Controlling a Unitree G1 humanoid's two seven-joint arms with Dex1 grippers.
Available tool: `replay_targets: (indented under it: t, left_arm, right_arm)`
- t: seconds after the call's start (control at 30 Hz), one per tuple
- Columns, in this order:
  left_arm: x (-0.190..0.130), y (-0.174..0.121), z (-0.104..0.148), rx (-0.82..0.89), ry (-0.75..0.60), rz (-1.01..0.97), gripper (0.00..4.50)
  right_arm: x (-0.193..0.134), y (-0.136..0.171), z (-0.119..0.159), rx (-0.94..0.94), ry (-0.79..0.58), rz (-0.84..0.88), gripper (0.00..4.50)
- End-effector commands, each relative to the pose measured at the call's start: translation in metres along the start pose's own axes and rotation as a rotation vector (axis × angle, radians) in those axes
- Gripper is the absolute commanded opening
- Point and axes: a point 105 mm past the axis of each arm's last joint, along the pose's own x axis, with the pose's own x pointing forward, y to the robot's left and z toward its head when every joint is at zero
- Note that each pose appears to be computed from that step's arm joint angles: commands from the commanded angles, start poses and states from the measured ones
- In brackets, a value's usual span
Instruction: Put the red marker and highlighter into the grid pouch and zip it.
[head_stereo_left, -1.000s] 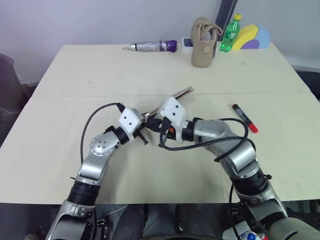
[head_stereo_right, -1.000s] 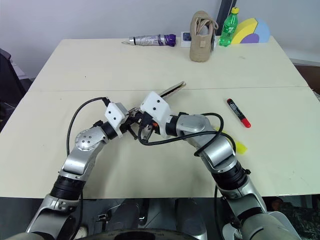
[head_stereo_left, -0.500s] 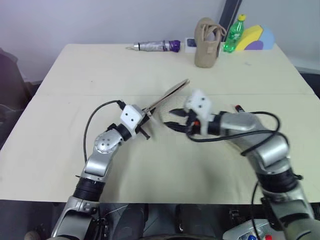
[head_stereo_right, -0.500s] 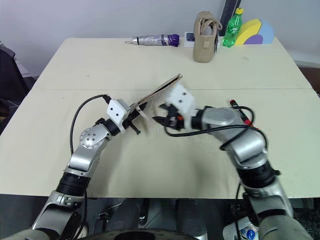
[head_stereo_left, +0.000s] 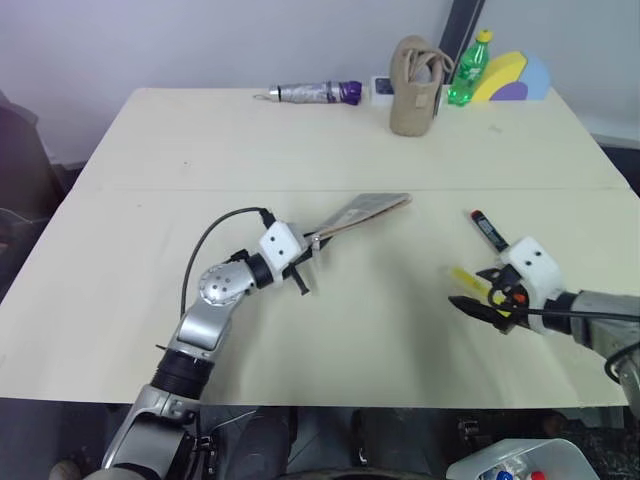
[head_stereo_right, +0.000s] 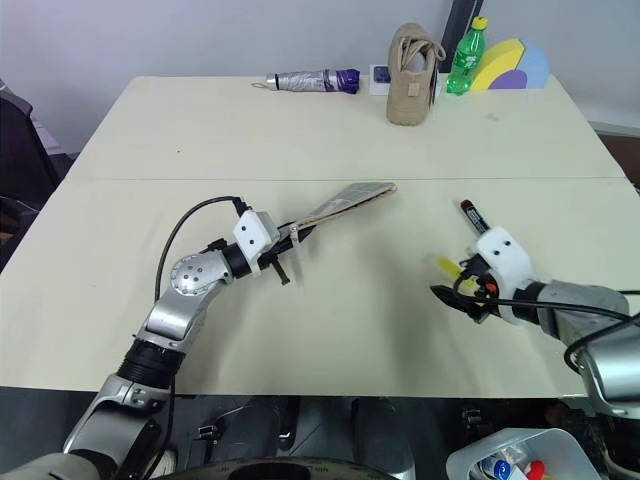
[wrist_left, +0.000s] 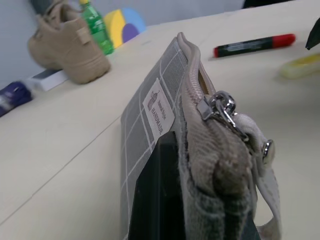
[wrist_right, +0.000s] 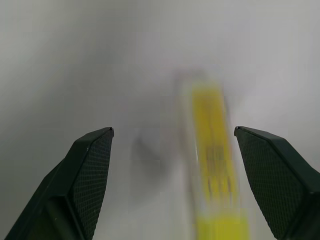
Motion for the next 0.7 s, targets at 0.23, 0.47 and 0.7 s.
replay_targets:
  t: [0.23, 0.47, 0.7]
  left_arm:
    - [0.006, 0.003, 0.01, 0.075, -0.047, -0.011, 0.0]
    - [0.007, 0.006, 0.011, 0.092, -0.055, -0.003, 0.0]
    - [0.007, 0.006, 0.011, 0.096, -0.057, 0.002, 0.0]
  right_arm:
    - [-0.007, -0.005, -0.02, 0.091, 0.038, -0.021, 1.71]
    - [-0.002, 0.007, 0.024, -0.125, -0.095, 0.038, 0.84]
    - [-0.006, 0.013, 0.07, -0.184, -0.248, 0.065, 0.84]
